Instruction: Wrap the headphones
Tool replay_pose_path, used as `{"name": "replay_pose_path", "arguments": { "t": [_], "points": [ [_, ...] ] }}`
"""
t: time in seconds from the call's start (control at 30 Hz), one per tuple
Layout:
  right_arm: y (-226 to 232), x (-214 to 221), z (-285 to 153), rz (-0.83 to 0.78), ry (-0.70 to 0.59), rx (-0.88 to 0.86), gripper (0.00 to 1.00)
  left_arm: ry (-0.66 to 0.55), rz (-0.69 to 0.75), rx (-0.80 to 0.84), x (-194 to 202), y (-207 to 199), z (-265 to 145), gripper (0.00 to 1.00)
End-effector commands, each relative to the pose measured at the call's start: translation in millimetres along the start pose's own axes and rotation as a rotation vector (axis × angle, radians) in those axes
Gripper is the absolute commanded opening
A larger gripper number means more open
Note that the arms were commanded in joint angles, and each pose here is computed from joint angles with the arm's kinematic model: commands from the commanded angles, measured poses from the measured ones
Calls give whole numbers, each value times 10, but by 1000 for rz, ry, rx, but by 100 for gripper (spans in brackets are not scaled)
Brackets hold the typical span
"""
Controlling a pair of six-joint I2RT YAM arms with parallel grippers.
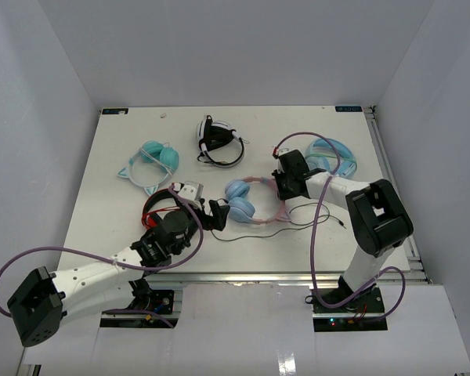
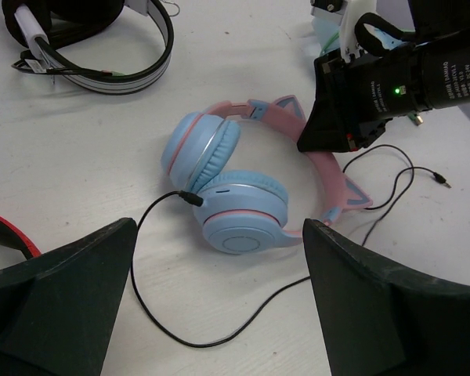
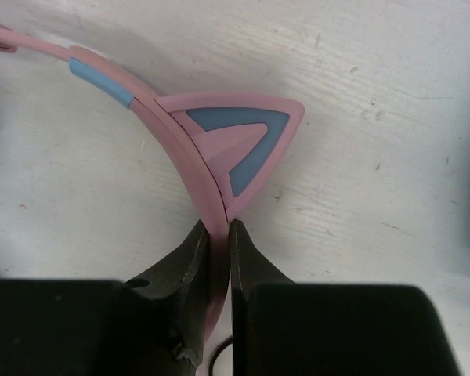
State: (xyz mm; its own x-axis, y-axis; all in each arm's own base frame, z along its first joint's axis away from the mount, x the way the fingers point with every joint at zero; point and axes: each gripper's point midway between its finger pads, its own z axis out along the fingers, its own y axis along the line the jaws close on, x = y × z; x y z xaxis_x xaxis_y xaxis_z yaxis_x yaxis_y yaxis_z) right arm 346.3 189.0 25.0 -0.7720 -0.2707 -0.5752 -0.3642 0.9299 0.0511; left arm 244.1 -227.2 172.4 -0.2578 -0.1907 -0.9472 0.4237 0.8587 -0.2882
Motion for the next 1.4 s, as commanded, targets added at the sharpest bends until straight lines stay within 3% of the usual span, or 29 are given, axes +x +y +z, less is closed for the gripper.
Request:
{"name": "replay_pose_path", "arguments": {
  "t": [0.0, 0.1, 0.17, 0.3, 0.5, 0.73, 0.9, 1.17, 1.37],
  "points": [
    [215, -425, -402, -5, -155, -89, 8, -36, -133, 156, -354, -339, -198, 97],
    [388, -639, -799, -16, -274, -193, 8, -90, -180, 296, -733, -586, -446, 97],
    [541, -847, -1258, -27, -421, -293, 8, -198, -195, 400, -1270, -743, -768, 97],
    [882, -1031, -1980, -54, -626, -527, 8, -271, -136, 468, -1866, -881, -1108, 98],
    [1131, -1063, -2746, -104, -761, -719, 8, -231, -28, 506, -2067, -987, -1245, 98],
    [1276, -862, -3328, -159, -858, -877, 8, -332, -20, 604, -2476, -1089, -1635, 98],
    [1395, -686, -3574, -192, -886, -1008, 8, -336, -16, 694, -2568, -1240, -1760, 98],
    [1543, -435, -4057, -272, -925, -1219, 8, -242, 0, 778, -2204, -1494, -1394, 95],
    [1615, -260, -4272, -192, -853, -1414, 8, -315, 75, 985, -2153, -1743, -1565, 90]
  ]
}}
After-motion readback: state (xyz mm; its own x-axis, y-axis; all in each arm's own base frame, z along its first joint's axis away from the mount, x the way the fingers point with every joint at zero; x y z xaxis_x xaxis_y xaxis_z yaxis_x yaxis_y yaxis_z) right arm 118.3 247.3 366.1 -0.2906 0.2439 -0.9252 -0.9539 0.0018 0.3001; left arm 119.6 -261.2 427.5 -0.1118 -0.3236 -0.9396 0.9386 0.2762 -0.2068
